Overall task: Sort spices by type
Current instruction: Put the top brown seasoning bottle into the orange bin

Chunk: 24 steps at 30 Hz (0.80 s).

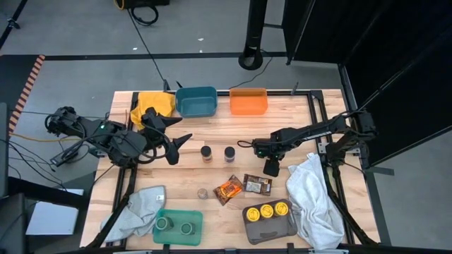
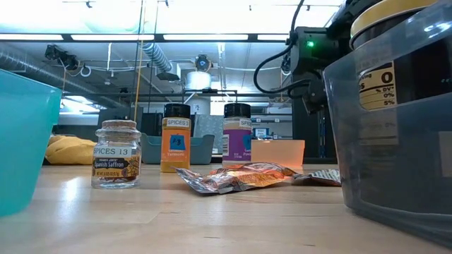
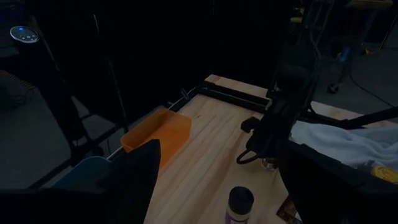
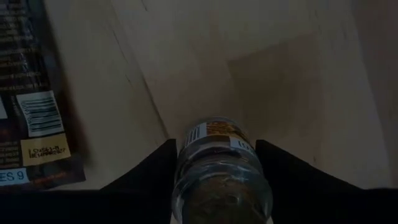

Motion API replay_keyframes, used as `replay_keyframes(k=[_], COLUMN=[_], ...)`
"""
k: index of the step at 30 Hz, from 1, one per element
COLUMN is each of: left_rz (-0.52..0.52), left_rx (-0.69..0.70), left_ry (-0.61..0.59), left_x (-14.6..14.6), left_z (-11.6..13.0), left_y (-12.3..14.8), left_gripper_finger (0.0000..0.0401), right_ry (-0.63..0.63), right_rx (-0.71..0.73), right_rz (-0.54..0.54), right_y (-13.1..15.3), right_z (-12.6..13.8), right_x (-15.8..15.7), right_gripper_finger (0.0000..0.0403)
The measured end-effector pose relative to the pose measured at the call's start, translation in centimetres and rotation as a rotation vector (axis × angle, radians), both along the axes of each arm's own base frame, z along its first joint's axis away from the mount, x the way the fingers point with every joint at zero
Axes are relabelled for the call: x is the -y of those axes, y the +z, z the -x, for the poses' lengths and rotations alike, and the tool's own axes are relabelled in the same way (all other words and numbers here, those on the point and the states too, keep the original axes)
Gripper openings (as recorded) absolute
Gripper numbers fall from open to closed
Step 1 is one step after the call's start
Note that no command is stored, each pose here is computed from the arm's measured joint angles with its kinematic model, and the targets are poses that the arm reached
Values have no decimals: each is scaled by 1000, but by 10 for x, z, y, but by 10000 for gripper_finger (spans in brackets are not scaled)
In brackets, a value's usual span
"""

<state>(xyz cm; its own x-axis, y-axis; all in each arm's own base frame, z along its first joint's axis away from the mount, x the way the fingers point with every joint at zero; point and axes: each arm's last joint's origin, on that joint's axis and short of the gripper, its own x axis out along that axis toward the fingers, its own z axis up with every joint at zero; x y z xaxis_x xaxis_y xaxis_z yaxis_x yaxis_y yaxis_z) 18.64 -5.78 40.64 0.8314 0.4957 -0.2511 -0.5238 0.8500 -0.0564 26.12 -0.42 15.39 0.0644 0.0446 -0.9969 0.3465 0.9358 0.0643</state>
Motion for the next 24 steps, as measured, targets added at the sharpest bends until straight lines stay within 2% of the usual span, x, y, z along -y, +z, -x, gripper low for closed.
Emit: replay_keyframes(k=[4,11,18,24], left_rz=[-4,-5,-5,5], left_rx=[-8,-10,-11,-5], left_ry=[0,0,0,4], left_x=[0,0,0,0], left_z=[0,0,0,0], left_y=[-1,-1,-1,-1], left_gripper_finger=[321,321,321,321], right_ry=[1,12,-15,-119], right_rx=[16,99,215,322], right_rz=[-1,32,149,257], right_y=[9,53,107,142], right_z=[1,-6,-20,-15], right_x=[0,19,69,122], right_gripper_finger=[192,192,192,192])
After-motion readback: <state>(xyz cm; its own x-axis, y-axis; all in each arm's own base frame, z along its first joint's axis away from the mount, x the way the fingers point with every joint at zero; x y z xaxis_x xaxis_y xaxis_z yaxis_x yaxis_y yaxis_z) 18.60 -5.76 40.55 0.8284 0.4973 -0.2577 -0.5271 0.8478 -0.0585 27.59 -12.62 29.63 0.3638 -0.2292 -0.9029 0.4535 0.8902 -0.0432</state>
